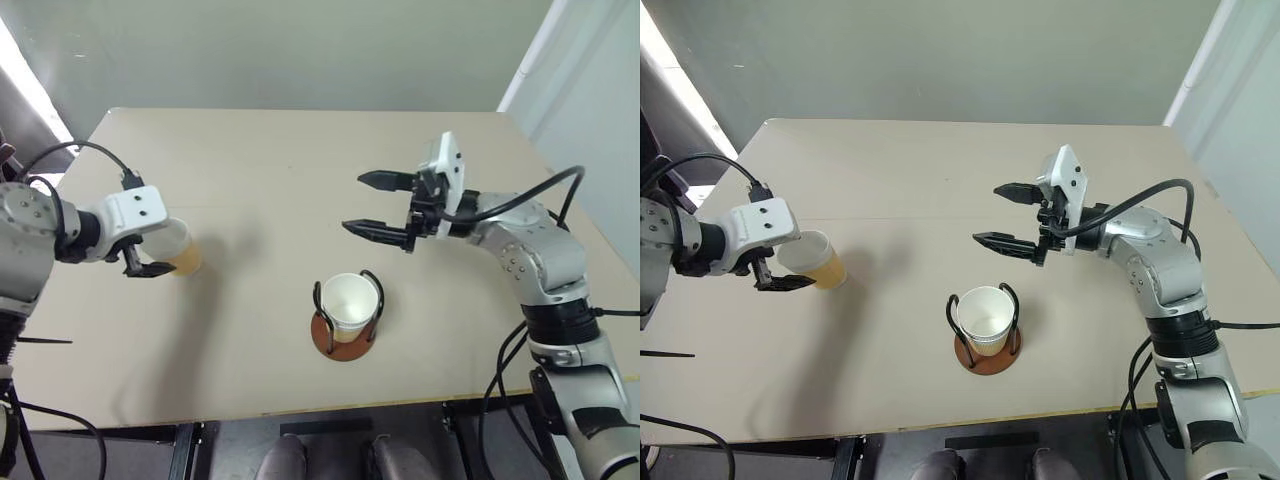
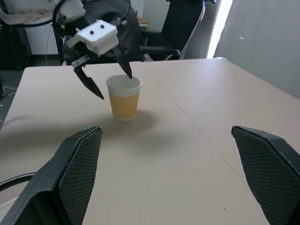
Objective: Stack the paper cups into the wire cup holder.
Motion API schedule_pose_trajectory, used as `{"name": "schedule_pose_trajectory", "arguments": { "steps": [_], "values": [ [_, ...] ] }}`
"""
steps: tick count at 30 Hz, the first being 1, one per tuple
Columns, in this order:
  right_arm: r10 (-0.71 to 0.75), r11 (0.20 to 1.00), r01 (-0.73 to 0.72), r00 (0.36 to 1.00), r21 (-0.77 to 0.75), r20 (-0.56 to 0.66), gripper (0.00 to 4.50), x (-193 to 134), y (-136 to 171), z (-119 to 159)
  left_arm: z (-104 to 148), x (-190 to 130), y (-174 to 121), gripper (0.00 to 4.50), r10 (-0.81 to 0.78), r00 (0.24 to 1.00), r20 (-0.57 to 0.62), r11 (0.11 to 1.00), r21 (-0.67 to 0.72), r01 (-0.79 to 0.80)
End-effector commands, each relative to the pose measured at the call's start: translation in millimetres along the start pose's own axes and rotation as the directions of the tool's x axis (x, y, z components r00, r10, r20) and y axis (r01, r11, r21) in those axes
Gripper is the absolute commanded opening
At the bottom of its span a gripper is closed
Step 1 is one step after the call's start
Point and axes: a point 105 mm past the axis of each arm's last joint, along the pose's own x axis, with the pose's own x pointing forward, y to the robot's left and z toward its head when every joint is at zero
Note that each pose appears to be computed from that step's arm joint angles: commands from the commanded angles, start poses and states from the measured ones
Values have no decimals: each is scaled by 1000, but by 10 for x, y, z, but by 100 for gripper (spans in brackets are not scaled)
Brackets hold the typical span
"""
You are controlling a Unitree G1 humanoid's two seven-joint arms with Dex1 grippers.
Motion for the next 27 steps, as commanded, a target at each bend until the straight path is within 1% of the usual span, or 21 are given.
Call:
{"name": "schedule_pose_trajectory", "arguments": {
  "steps": [1, 5, 10, 11, 15, 17, 19, 21, 23, 26, 27],
  "values": [
    [-8, 999, 9, 999, -50, 37, 450, -1, -9, 152, 45, -18, 53, 360, 31, 1000, -2, 999, 23, -31],
    [-9, 999, 10, 999, -47, 33, 450, -15, 0, 145, 64, 12, 41, 213, 20, 1000, 3, 999, 27, -20],
    [-9, 999, 10, 1000, -45, 27, 450, -32, 10, 140, 123, 17, 40, 14, 4, 1000, 20, 999, 44, -5],
    [-8, 999, 10, 1000, -46, 27, 450, -36, 10, 146, 129, 16, 39, 6, 3, 1000, 20, 999, 48, -4],
    [-1, 999, 2, 1000, -47, 24, 450, -76, 13, 172, 191, -31, 54, 6, 2, 999, 36, 997, 74, -4],
    [84, 996, -84, 996, -18, 38, 450, -156, 127, 237, 325, -103, 71, 6, -8, 996, 90, 995, 97, -1],
    [220, 975, -220, 975, 11, 40, 450, -311, 323, 311, 608, -222, 69, 6, -49, 977, 209, 991, 132, 21],
    [309, 951, -309, 951, 23, 11, 450, -506, 456, 341, 966, -370, 39, 6, -118, 930, 349, 981, 188, 54],
    [314, 949, -313, 949, 30, -30, 450, -668, 454, 350, 1337, -533, -25, 6, -210, 848, 486, 964, 247, 97],
    [275, 961, -274, 957, 27, -88, 450, -859, 381, 364, 1664, -672, -167, 6, -359, 737, 573, 917, 365, 163],
    [256, 967, -255, 961, 23, -105, 450, -926, 352, 376, 1782, -721, -231, 6, -420, 686, 595, 892, 411, 189]
  ]
}}
